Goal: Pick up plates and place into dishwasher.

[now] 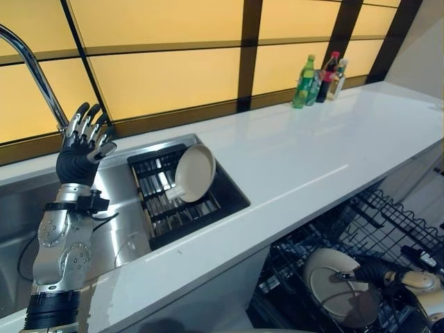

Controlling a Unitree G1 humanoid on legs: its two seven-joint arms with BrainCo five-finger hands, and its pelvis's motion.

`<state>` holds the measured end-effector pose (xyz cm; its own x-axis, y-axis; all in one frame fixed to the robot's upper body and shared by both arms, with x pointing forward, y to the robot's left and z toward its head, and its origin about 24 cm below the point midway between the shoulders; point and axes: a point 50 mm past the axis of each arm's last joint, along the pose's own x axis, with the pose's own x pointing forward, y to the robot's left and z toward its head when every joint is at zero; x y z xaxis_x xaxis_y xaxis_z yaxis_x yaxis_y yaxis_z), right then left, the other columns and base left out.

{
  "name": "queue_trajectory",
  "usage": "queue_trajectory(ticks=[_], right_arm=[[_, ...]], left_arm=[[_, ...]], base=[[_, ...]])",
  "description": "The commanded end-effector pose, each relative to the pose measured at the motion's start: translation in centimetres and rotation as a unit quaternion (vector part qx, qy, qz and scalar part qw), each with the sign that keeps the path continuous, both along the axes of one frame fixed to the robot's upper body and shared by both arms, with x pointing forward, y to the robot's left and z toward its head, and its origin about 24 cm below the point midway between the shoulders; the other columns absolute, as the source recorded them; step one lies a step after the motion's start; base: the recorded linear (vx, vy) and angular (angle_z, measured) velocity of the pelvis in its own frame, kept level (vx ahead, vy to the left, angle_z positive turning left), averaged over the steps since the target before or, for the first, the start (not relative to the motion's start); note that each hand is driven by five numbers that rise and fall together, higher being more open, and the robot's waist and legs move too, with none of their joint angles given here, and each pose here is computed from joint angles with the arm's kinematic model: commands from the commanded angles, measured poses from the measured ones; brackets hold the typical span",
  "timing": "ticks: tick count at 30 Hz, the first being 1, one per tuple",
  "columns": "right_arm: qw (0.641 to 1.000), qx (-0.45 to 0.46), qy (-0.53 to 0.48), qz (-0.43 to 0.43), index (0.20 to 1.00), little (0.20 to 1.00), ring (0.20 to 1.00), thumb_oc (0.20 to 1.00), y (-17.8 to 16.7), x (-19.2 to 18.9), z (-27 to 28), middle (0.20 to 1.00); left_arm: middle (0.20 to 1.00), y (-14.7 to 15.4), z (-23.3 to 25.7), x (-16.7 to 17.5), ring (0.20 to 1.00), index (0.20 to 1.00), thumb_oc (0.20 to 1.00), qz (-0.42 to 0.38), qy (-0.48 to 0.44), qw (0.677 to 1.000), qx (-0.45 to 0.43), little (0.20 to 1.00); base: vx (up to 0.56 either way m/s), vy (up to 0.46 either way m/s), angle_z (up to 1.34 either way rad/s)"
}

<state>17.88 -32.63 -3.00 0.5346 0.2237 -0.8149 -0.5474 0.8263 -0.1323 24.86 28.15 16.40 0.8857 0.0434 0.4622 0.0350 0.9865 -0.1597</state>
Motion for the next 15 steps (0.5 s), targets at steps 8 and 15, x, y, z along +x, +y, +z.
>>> queue_trajectory(ticks=[8, 15], right_arm=[[0.997, -0.020, 0.012, 0.068, 0.200, 0.200, 0.200, 0.200, 4.1, 0.5, -3.0, 0.200], [0.998, -0.012, 0.004, 0.065, 0.200, 0.200, 0.200, 0.200, 6.1, 0.4, -4.1, 0.200]], left_arm=[[1.000, -1.6, -0.1, 0.6, 1.000, 1.000, 1.000, -0.020, -0.007, 1.000, 0.006, 1.000], [1.000, -2.4, 0.1, 0.9, 1.000, 1.000, 1.000, -0.022, -0.015, 1.000, 0.005, 1.000]], base=[[0.00, 0.004, 0.01], [-0.03, 0.043, 0.06]])
